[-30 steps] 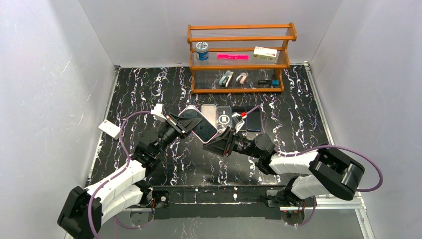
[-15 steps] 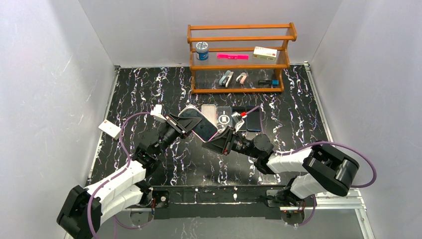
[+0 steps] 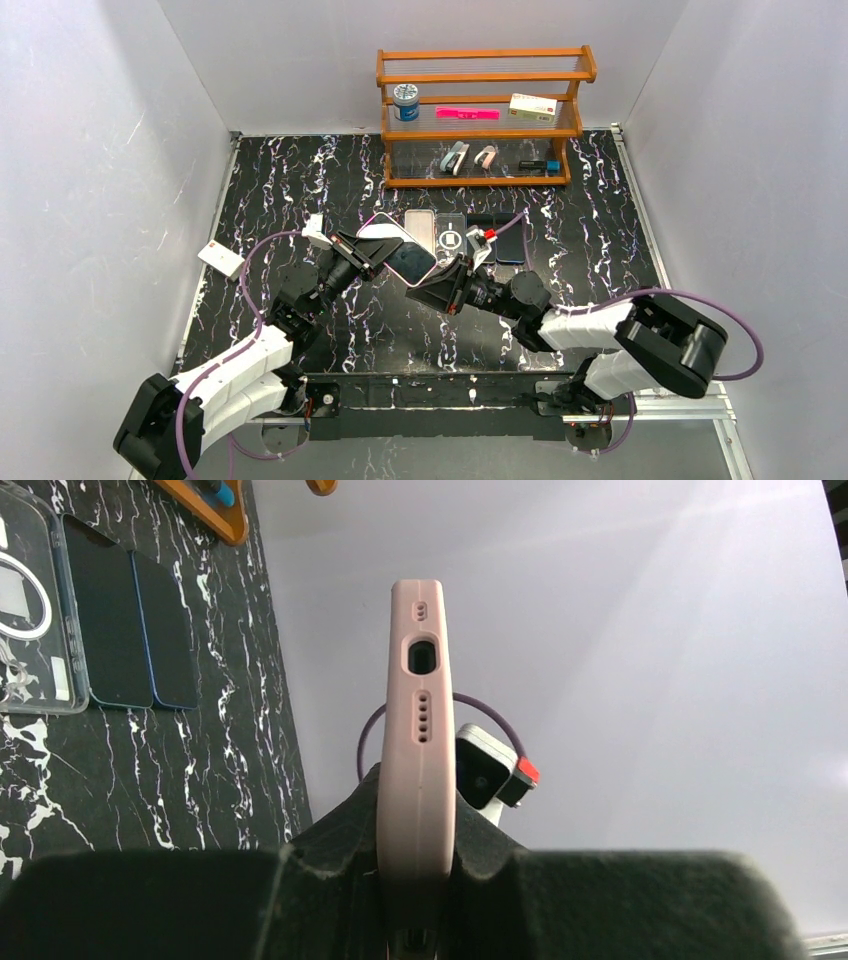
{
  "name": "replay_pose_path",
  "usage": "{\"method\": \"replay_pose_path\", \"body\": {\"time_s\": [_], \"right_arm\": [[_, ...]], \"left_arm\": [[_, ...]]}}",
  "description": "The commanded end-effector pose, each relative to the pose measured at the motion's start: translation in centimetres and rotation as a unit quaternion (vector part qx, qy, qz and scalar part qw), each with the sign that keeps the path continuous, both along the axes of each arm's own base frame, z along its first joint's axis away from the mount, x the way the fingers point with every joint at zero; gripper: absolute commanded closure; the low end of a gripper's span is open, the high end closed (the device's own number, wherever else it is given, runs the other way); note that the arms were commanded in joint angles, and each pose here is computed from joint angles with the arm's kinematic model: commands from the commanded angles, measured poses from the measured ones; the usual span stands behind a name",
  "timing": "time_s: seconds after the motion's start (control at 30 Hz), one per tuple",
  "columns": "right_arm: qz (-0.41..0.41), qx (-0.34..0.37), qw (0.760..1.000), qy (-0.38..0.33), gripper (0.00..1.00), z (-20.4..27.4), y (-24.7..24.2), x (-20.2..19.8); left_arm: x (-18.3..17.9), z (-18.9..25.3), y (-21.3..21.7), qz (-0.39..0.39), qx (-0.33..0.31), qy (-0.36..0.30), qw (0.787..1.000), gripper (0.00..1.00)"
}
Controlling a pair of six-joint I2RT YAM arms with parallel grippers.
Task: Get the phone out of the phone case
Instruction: Remove the phone case from the phone.
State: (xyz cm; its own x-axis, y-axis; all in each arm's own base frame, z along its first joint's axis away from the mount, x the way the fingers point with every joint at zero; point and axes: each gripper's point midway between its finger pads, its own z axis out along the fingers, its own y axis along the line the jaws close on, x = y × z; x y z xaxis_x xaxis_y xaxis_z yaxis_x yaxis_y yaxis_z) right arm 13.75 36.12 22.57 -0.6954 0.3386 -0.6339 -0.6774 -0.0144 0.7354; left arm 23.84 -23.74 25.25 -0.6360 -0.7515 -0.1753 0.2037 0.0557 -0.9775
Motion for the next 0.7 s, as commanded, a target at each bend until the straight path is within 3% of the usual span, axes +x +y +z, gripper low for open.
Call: {"method": "replay_pose_path", "body": {"time_s": [0.0, 0.17, 0.3, 0.47, 0.67], "right_arm": [[-0.077, -0.054, 0.991, -0.095, 0.99, -0.1, -0.5, 2.6], [-0.101, -0.1, 0.98, -0.137, 0.99, -0.5, -0.8, 3.7], [-0.067, -0.082, 0.987, -0.124, 0.99, 0.2, -0.5, 2.4], [-0.014, -0.034, 0.995, -0.092, 0.63, 0.8, -1.0, -0.1], [0.032, 0.015, 0.997, -0.072, 0.41, 2.1, -1.0, -2.1]], "left_arm": [[-1.5, 2.3, -0.5, -0.034, -0.041, -0.012, 0.999, 1.0], [-1.7, 2.8, -0.6, -0.04, -0.045, -0.016, 0.998, 1.0], [-1.5, 3.0, -0.3, -0.025, -0.035, -0.033, 0.999, 1.0], [-1.0, 3.0, -0.1, -0.009, -0.023, -0.045, 0.999, 1.0], [-0.8, 3.2, 0.0, -0.004, -0.02, -0.05, 0.999, 1.0]]}}
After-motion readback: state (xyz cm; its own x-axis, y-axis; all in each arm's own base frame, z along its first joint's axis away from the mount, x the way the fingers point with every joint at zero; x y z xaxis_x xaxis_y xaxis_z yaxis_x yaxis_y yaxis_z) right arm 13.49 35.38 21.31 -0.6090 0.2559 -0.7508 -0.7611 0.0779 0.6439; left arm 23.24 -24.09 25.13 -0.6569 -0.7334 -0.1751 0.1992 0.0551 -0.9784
